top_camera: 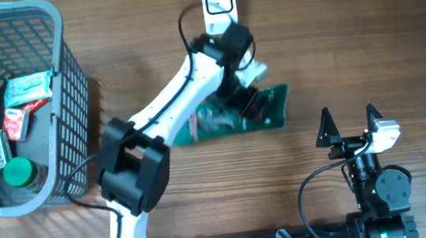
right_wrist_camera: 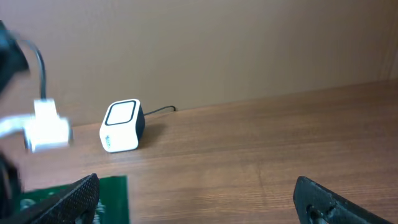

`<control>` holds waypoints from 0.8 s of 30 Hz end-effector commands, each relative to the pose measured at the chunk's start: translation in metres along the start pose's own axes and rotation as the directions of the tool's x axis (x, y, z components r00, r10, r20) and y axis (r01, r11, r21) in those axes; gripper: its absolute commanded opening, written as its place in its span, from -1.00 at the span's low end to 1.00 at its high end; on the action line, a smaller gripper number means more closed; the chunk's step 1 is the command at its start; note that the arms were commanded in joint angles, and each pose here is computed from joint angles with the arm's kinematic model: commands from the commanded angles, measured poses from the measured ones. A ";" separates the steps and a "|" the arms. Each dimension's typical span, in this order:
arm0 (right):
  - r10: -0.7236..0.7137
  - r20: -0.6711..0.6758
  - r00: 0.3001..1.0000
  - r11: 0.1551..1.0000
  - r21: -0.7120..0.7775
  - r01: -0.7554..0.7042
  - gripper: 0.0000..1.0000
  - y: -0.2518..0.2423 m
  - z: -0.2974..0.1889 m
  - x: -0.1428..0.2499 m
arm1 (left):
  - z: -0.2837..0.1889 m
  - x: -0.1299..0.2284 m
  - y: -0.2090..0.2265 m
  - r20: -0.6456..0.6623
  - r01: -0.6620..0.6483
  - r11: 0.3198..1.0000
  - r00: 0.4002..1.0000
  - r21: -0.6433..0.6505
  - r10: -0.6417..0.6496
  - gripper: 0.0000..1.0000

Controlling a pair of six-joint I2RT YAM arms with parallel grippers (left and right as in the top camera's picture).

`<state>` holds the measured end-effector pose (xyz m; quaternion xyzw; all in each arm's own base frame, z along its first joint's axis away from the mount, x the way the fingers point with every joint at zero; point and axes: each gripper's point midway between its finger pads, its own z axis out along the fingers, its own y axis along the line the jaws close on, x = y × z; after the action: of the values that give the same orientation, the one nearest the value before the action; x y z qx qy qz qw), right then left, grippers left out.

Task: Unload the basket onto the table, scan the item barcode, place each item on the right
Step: 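Carry the green wipes pack under the scanner and drop it on table, then reach into the basket and grasp the green-capped jar with left gripper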

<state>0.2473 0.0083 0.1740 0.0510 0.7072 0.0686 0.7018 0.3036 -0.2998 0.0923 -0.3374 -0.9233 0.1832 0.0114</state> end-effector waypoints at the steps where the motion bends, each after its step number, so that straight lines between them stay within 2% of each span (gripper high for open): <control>1: -0.012 0.006 1.000 1.000 -0.016 0.012 1.00 0.003 0.000 -0.001 | -0.125 -0.046 -0.008 0.279 -0.052 0.972 0.953 -0.231 0.117 1.00; 2: -0.012 0.006 1.000 1.000 -0.016 0.012 0.99 0.003 0.000 -0.001 | -0.164 -0.055 -0.015 0.360 -0.049 0.961 0.921 -0.272 0.149 1.00; 4: -0.012 0.006 1.000 1.000 -0.016 0.012 0.99 0.003 0.000 -0.001 | -0.220 -0.062 -0.036 0.501 -0.039 0.961 0.847 -0.274 0.177 1.00; 6: -0.013 0.006 1.000 1.000 -0.016 0.013 0.99 0.003 0.000 -0.001 | -0.250 -0.060 -0.040 0.561 -0.022 0.950 0.803 -0.311 0.202 1.00; 7: -0.012 0.006 1.000 1.000 -0.016 0.012 0.99 0.003 0.000 -0.001 | -0.263 -0.057 -0.032 0.582 0.027 0.933 0.787 -0.360 0.202 1.00; 8: -0.012 0.006 1.000 1.000 -0.016 0.012 0.99 0.003 0.000 -0.001 | -0.280 -0.053 -0.017 0.623 0.147 0.901 0.767 -0.407 0.156 1.00; 9: -0.012 0.006 1.000 1.000 -0.016 0.012 0.99 0.003 0.000 -0.001 | -0.317 -0.038 0.019 0.736 0.433 0.785 0.676 -0.443 0.043 1.00; 10: -0.012 0.005 1.000 1.000 -0.016 0.012 1.00 0.003 0.000 -0.001 | -0.351 -0.017 0.048 0.844 0.664 0.637 0.535 -0.392 -0.039 1.00; 11: -0.012 0.006 1.000 1.000 -0.016 0.012 1.00 0.003 0.000 -0.001 | -0.379 0.008 0.072 0.919 0.811 0.507 0.385 -0.292 -0.088 1.00; 12: -0.012 0.005 1.000 1.000 -0.016 0.012 1.00 0.003 0.000 -0.001 | -0.396 0.027 0.089 0.952 0.879 0.432 0.280 -0.202 -0.125 1.00; 13: -0.012 0.006 1.000 1.000 -0.016 0.012 0.99 0.003 0.000 -0.001 | -0.403 0.039 0.102 0.963 0.908 0.392 0.221 -0.146 -0.153 1.00; 15: -0.012 0.006 1.000 1.000 -0.016 0.012 1.00 0.003 0.000 -0.001 | -0.416 0.097 0.151 0.965 0.984 0.154 -0.044 0.086 -0.258 1.00; 16: -0.012 0.006 1.000 1.000 -0.016 0.012 0.99 0.003 0.000 -0.001 | -0.414 0.132 0.175 0.930 0.977 0.002 -0.203 0.214 -0.305 1.00; 17: -0.012 0.006 1.000 1.000 -0.016 0.012 0.99 0.003 0.000 -0.001 | -0.409 0.158 0.190 0.887 0.950 -0.106 -0.311 0.293 -0.341 1.00; 18: -0.012 0.006 1.000 1.000 -0.016 0.012 0.99 0.003 0.000 -0.001 | -0.401 0.199 0.213 0.797 0.885 -0.264 -0.462 0.384 -0.390 1.00; 21: -0.012 0.006 1.000 1.000 -0.016 0.012 1.00 0.003 0.000 -0.001 | -0.389 0.256 0.242 0.656 0.769 -0.457 -0.629 0.446 -0.418 1.00; 24: -0.012 0.006 1.000 1.000 -0.016 0.012 0.99 0.003 0.000 -0.001 | -0.367 0.308 0.264 0.608 0.699 -0.598 -0.684 0.391 -0.402 1.00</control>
<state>0.2473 0.0083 0.1740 0.0510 0.7072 0.0686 0.7018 0.2950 0.1869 0.3465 0.6980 -0.6556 -0.0810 -0.2764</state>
